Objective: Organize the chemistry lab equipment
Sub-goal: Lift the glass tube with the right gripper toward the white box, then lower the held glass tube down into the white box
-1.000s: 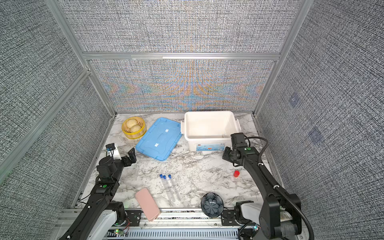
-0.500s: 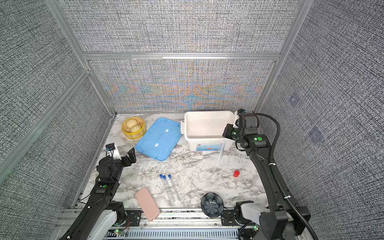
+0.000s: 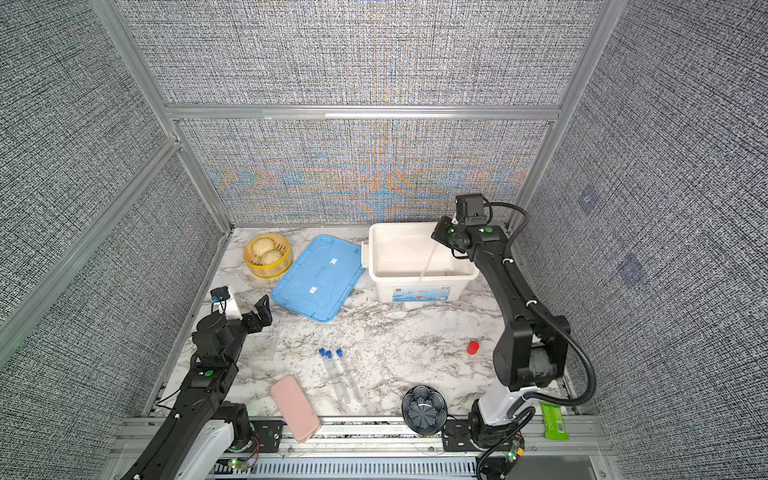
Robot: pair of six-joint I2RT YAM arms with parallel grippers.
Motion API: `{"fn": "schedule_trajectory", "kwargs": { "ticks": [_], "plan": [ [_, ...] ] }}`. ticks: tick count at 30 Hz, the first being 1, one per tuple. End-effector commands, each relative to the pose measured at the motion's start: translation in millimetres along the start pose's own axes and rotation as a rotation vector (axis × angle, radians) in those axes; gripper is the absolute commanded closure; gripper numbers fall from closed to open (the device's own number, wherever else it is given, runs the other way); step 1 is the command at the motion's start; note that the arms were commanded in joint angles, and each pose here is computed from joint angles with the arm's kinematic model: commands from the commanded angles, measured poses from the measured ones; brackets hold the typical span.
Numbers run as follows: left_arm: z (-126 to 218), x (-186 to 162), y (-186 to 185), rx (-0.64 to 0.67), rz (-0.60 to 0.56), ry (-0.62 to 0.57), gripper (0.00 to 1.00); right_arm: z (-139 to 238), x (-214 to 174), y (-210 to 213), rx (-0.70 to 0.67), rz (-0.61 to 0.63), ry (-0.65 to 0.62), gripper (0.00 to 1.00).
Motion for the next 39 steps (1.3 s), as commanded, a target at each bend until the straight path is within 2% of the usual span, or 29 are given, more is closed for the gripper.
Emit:
{"fn": "schedule_trajectory", "kwargs": {
  "ticks": [1, 15, 25, 35, 39],
  "plan": [
    [0, 3, -2, -0.011, -0.003, -0.011, 0.01, -13, 5, 3, 0.042, -0.135, 0.045, 0.94],
    [3, 2, -3, -0.022, -0.005, -0.014, 0.01, -71, -4, -42, -0.224, -0.233, 0.101, 0.94],
    [2, 2, -4, -0.026, -0.006, -0.007, 0.01, -101, -20, -65, -0.403, -0.136, 0.134, 0.94],
    [1, 2, -4, -0.025, -0.007, -0.002, 0.01, -140, -38, -80, -0.475, -0.089, 0.159, 0.94],
    [0, 2, -4, -0.024, -0.006, 0.004, 0.01, -153, -43, -78, -0.541, 0.0, 0.165, 0.94]
  ]
}}
Point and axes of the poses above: each gripper's point midway between its finger pads, its own z axis back along the fingers, its own y axis along the line the jaws close on, x = y × z, the point moved 5 cm from there along z, back along the fingers, and after that the axes turned 7 degrees about z, right-handed, at the moved point
